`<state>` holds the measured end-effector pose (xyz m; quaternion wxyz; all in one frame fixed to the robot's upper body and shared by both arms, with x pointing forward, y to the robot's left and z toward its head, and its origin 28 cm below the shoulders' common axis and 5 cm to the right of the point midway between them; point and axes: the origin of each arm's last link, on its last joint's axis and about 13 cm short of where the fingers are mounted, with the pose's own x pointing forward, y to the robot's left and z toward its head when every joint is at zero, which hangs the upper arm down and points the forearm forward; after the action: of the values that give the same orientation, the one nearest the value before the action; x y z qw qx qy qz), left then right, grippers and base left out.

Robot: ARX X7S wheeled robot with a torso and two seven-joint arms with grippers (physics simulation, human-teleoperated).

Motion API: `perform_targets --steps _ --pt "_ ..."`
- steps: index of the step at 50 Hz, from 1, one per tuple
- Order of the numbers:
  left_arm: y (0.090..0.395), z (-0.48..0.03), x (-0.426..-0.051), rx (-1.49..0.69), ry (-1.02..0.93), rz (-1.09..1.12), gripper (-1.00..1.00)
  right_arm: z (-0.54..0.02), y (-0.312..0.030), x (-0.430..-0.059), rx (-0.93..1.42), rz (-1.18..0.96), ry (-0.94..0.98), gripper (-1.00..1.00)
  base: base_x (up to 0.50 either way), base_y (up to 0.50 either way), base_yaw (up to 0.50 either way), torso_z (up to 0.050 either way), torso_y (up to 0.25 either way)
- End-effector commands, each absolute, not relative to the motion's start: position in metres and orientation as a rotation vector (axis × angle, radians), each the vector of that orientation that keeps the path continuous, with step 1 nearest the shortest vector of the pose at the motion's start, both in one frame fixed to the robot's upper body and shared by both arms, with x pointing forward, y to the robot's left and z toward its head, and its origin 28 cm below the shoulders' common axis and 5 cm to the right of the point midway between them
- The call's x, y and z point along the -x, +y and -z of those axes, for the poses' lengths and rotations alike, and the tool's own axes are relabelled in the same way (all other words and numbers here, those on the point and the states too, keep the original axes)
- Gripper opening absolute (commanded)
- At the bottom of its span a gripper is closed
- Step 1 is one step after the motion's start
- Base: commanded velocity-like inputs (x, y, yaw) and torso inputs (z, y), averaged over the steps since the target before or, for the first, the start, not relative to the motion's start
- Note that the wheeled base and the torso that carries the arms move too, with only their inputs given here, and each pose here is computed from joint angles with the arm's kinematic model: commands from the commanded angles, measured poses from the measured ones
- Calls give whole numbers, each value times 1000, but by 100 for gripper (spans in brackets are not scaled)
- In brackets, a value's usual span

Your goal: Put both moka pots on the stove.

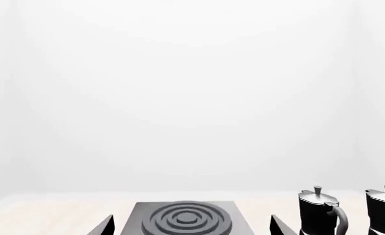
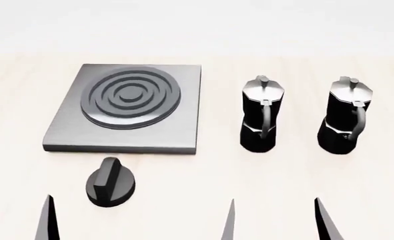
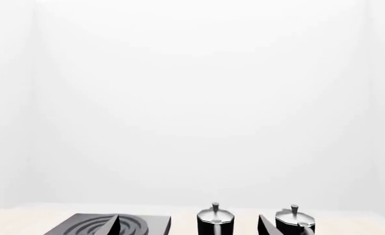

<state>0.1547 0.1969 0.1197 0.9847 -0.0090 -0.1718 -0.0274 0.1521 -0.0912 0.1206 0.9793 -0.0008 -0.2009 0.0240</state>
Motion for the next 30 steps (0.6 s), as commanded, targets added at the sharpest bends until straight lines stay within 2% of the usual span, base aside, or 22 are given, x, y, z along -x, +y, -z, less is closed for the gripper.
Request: perform_targets --steps 1,30 --pt "196 -119 -155 17 -342 57 100 -120 -91 -153 9 -48 -404 100 227 0 0 0 0" --pt "195 -119 -154 15 -342 62 100 -118 -90 -152 8 -52 -401 100 230 0 0 0 1"
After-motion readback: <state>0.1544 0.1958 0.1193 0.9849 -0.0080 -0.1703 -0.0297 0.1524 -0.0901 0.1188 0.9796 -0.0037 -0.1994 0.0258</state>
